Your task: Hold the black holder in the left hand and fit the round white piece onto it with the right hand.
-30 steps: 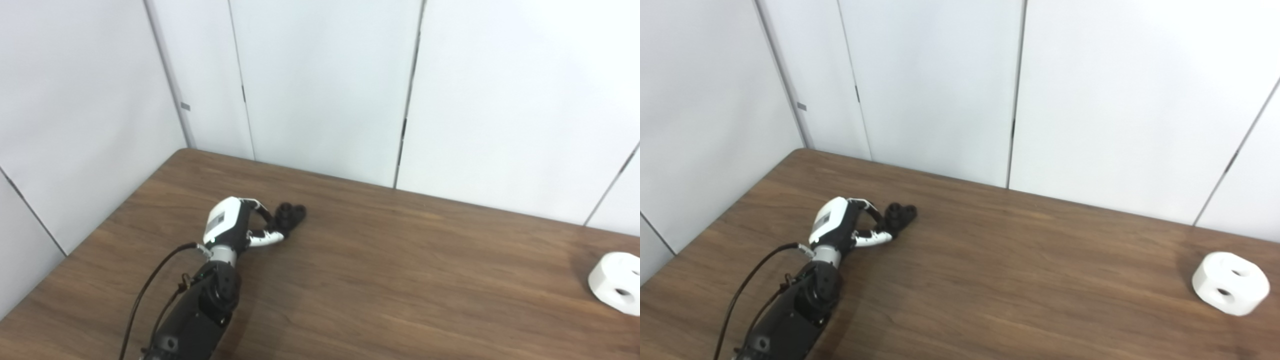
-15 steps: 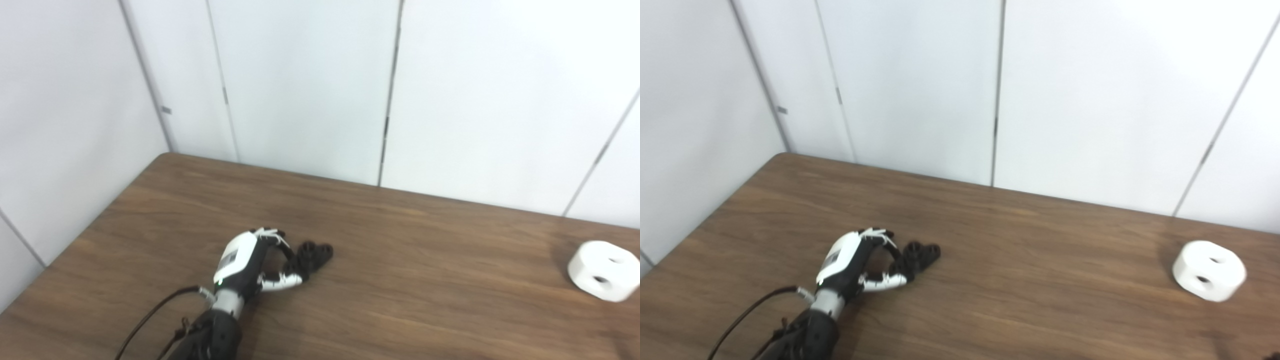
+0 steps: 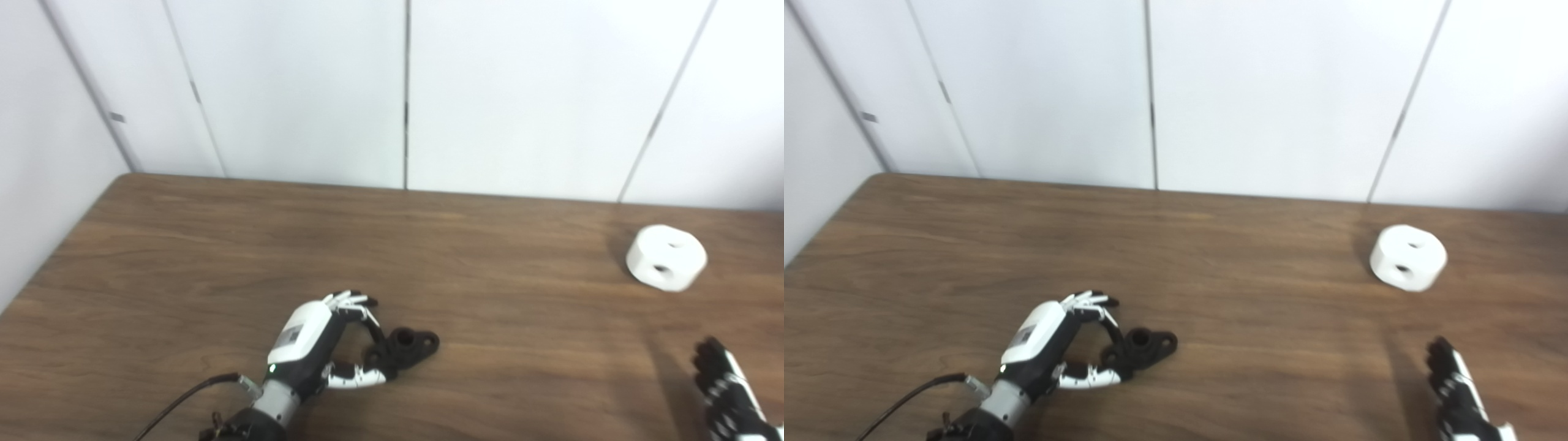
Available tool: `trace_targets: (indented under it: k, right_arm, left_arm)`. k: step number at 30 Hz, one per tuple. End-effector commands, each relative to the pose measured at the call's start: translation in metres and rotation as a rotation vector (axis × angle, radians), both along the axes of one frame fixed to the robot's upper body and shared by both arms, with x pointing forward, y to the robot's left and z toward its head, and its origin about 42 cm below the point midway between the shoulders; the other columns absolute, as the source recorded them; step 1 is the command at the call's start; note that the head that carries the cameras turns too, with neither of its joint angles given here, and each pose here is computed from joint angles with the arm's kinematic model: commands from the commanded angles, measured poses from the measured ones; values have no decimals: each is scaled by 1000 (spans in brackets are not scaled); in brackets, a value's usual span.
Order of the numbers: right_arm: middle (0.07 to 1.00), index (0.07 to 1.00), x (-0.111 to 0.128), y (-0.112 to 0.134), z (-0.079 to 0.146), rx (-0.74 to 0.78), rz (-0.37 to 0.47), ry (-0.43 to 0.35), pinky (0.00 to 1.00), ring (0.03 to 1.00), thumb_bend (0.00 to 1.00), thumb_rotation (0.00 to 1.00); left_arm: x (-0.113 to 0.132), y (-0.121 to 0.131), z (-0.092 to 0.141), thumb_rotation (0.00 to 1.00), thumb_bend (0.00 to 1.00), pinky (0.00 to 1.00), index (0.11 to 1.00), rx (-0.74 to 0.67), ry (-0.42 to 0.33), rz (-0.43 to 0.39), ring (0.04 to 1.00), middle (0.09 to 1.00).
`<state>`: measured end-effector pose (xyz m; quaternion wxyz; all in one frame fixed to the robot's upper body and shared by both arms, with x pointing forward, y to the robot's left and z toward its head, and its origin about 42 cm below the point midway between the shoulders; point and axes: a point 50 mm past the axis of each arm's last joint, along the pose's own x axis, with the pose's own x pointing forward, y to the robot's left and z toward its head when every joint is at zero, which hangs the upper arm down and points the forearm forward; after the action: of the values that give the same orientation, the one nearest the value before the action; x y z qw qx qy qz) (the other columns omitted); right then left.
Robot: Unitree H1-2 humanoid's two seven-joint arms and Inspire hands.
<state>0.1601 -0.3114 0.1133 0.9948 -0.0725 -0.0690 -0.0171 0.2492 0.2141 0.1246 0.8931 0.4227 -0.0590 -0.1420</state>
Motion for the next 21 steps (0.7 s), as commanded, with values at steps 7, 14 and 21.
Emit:
trace_targets:
  k: [7, 14, 21]
  right_arm:
    - [967, 949, 0, 21, 11, 4, 2, -11, 1000, 992, 566, 996]
    - [966, 950, 1, 26, 17, 9, -8, -8, 1000, 984, 574, 975]
    - [952, 940, 4, 21, 33, -26, -41, -2, 1000, 978, 553, 946]
  left_arm:
    - [-15, -16, 1, 45, 518, 971, 486, 34, 48, -152, 923, 830]
    - [-21, -21, -3, 45, 519, 953, 486, 70, 37, -216, 911, 824]
    - [-28, -27, -8, 47, 519, 934, 486, 81, 32, -233, 905, 823]
